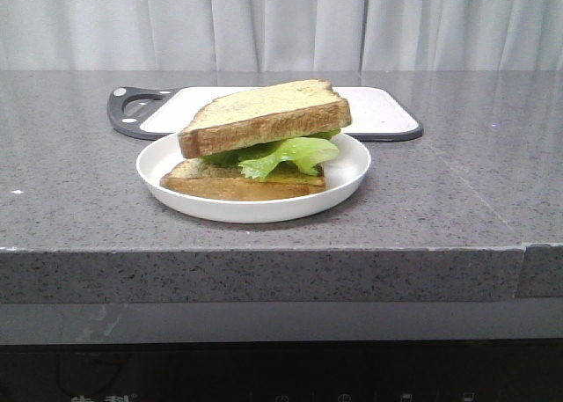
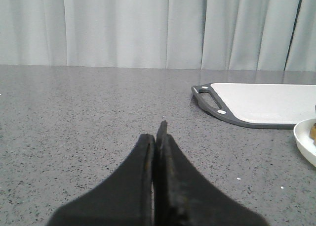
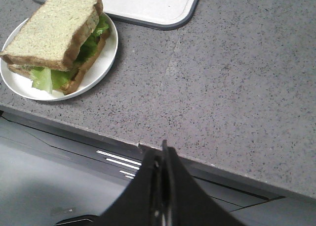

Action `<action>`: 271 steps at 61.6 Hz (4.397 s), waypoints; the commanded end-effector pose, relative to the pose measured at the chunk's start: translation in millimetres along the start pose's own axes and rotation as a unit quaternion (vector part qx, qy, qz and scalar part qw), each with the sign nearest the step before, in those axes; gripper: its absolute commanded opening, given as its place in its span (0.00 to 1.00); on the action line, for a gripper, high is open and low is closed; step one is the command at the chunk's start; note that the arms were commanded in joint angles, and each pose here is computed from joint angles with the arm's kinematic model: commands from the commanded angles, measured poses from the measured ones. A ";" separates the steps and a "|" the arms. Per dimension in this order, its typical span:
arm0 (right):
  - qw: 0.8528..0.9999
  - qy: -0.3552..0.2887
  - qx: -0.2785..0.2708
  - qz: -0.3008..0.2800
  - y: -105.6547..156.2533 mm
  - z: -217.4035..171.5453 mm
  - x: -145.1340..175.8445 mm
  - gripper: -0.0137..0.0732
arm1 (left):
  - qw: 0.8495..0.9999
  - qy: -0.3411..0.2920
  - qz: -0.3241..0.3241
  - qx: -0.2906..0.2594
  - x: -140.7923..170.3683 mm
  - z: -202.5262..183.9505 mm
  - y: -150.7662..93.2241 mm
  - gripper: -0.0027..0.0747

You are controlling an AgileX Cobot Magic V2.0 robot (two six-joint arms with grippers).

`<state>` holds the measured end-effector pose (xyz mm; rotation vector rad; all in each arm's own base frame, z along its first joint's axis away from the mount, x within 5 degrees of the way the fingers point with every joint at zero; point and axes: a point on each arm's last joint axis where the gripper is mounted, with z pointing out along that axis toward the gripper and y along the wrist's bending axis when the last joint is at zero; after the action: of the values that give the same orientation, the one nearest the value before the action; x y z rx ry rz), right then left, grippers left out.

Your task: Left arm grabs bread, right arm adds lettuce

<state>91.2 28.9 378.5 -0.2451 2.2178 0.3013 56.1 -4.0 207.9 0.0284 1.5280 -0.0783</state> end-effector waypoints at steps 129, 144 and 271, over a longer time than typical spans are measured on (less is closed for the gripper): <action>0.947 -0.306 0.097 -0.015 -28.0 54.1 138.6 0.08 | 0.999 -0.046 -0.006 -0.004 -6.6 -1.8 0.6 0.01; 0.935 -0.339 0.107 0.016 -36.2 73.5 164.9 0.08 | 0.999 -0.046 -0.006 -0.004 -6.6 -1.8 0.6 0.01; 0.907 -0.405 0.114 0.023 -37.2 63.7 155.6 0.08 | 0.999 -0.046 -0.006 -0.004 -6.6 -1.8 0.6 0.01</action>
<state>56.8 2.4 202.7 0.0692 1.5250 0.1387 56.2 -3.7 207.8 0.0233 1.5284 -0.0786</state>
